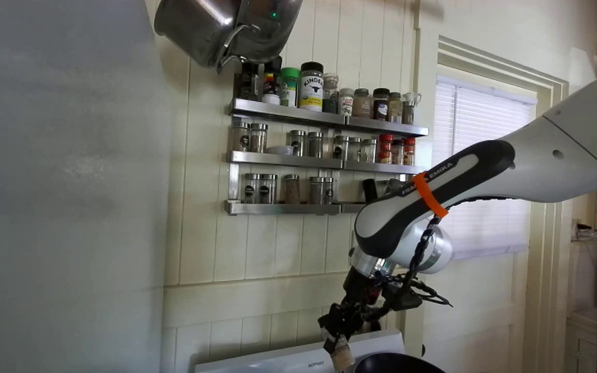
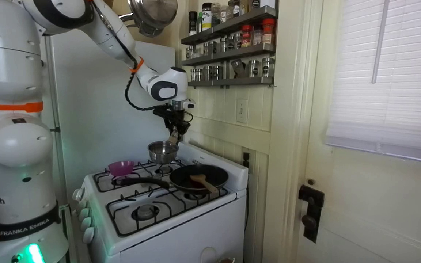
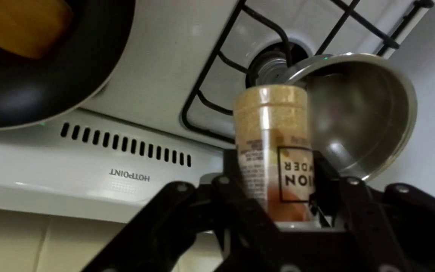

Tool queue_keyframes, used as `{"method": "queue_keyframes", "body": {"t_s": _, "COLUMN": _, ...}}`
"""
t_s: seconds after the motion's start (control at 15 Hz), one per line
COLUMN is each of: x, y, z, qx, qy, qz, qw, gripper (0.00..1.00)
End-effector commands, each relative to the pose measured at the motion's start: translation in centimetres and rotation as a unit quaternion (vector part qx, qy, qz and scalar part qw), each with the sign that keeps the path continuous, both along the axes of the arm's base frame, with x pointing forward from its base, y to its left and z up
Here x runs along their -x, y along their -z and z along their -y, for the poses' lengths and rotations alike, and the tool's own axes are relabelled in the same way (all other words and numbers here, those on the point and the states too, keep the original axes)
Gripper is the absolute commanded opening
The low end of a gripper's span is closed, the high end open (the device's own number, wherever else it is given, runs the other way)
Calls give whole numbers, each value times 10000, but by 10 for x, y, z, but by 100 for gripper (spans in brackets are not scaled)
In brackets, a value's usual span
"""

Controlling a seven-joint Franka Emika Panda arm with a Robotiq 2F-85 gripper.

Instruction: Remove one container from the bottom right rack and put it on the stove

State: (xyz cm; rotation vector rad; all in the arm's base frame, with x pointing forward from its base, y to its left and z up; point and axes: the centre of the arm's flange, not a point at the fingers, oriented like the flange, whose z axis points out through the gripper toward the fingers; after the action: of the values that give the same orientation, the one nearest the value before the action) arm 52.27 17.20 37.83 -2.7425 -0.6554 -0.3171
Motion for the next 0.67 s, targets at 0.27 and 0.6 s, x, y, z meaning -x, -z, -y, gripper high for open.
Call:
{"method": "queue_keyframes", "body": {"t_s": 0.27, "x": -28, "y": 37, "z": 17, "qx": -7, "qy": 433, "qz": -806, "qw": 9958, "gripper": 23}}
{"method": "queue_keyframes", "body": {"t_s": 0.6, "x": -43, "y": 60, "z": 15, "qx": -42, "qy": 510, "qz": -1061, "qw": 9930, "gripper": 23}}
